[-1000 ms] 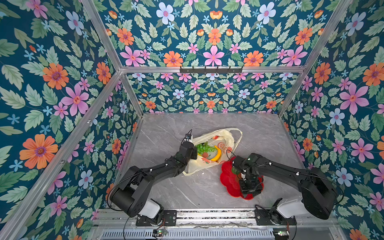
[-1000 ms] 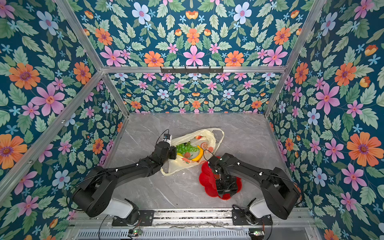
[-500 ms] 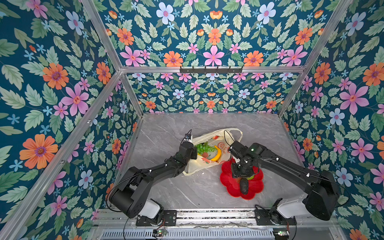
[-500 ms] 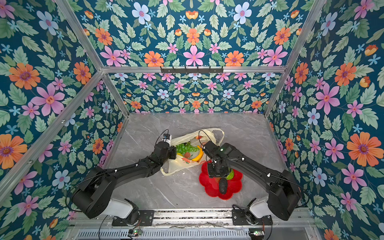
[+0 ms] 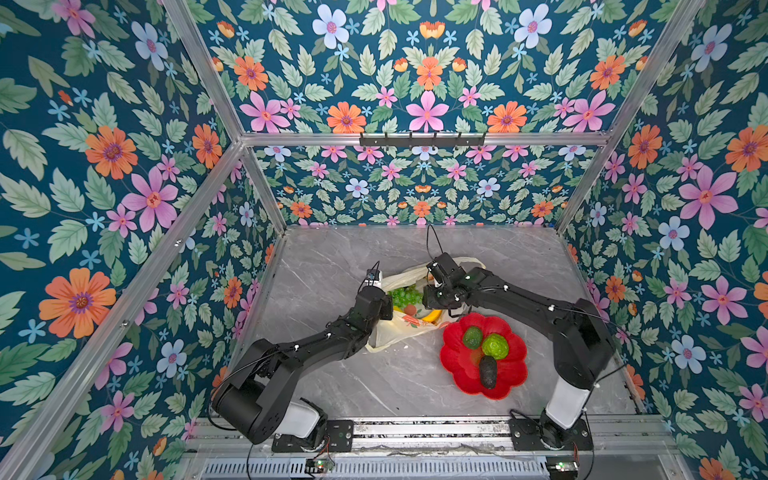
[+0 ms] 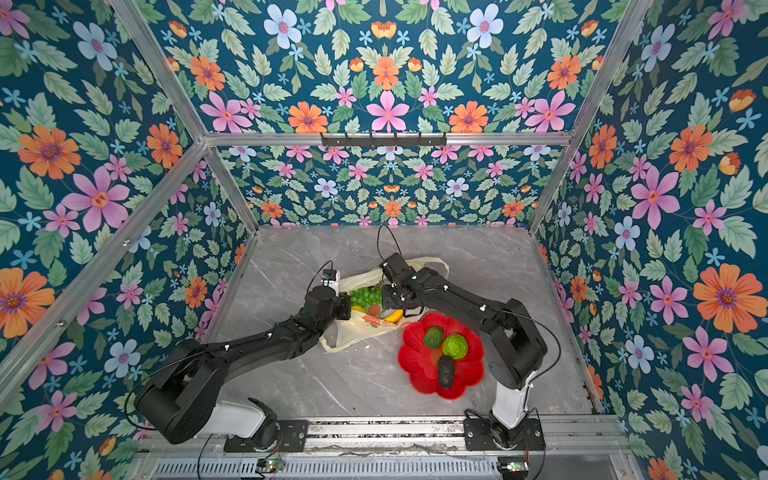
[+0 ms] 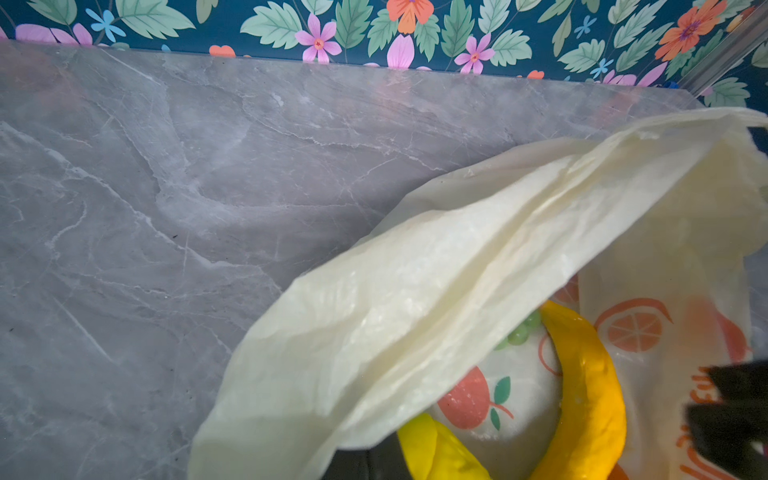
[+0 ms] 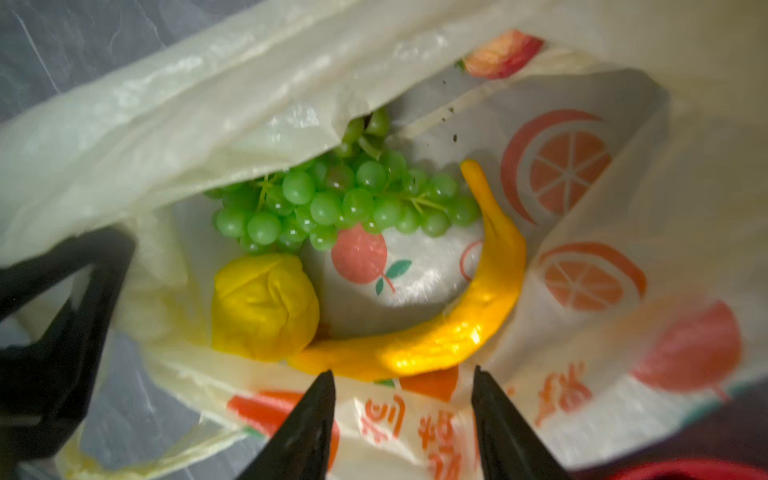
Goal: Take the fake fruits out of the plastic bag
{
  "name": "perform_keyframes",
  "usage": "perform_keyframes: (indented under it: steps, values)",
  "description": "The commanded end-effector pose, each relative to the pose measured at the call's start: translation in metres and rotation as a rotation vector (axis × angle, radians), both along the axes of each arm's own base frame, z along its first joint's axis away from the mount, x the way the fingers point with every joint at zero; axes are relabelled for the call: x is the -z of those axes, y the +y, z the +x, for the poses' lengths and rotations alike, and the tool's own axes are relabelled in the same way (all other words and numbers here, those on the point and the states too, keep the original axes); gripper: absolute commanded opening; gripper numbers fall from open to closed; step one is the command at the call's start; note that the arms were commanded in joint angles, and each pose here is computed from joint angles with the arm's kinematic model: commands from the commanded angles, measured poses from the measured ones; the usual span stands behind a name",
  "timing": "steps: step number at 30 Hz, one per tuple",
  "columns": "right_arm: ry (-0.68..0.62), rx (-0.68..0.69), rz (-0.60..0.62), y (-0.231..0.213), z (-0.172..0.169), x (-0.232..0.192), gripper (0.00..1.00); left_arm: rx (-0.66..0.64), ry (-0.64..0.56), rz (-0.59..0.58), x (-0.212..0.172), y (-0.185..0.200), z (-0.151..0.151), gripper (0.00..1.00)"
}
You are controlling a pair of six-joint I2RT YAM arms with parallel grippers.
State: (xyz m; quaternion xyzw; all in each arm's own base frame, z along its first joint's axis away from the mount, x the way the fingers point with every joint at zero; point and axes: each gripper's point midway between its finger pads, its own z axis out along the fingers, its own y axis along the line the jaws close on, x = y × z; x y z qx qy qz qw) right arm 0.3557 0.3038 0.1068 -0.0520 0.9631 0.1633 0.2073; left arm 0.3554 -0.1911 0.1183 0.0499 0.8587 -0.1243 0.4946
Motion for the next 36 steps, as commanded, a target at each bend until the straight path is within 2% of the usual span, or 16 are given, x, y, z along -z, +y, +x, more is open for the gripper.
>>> perform_keyframes:
  steps: [1,12,17,23,36]
  values:
    - [-0.070,-0.020,0.055,0.022,0.030,-0.002,0.55,-0.007,-0.027,-0.023,-0.008,-0.001,0.003,0.00]
    - [-0.110,-0.010,0.095,0.047,0.087,0.011,0.54,-0.008,-0.037,-0.026,-0.012,0.000,0.002,0.00]
    - [-0.113,-0.022,0.111,0.054,0.097,0.013,0.55,-0.007,-0.032,-0.025,-0.010,0.000,0.002,0.00]
    - [-0.117,-0.030,0.115,0.060,0.106,0.018,0.61,-0.008,-0.032,-0.019,-0.010,0.000,0.002,0.00]
    - [-0.061,-0.088,0.096,0.064,0.118,0.042,0.68,-0.008,-0.030,-0.013,-0.009,0.001,0.003,0.00]
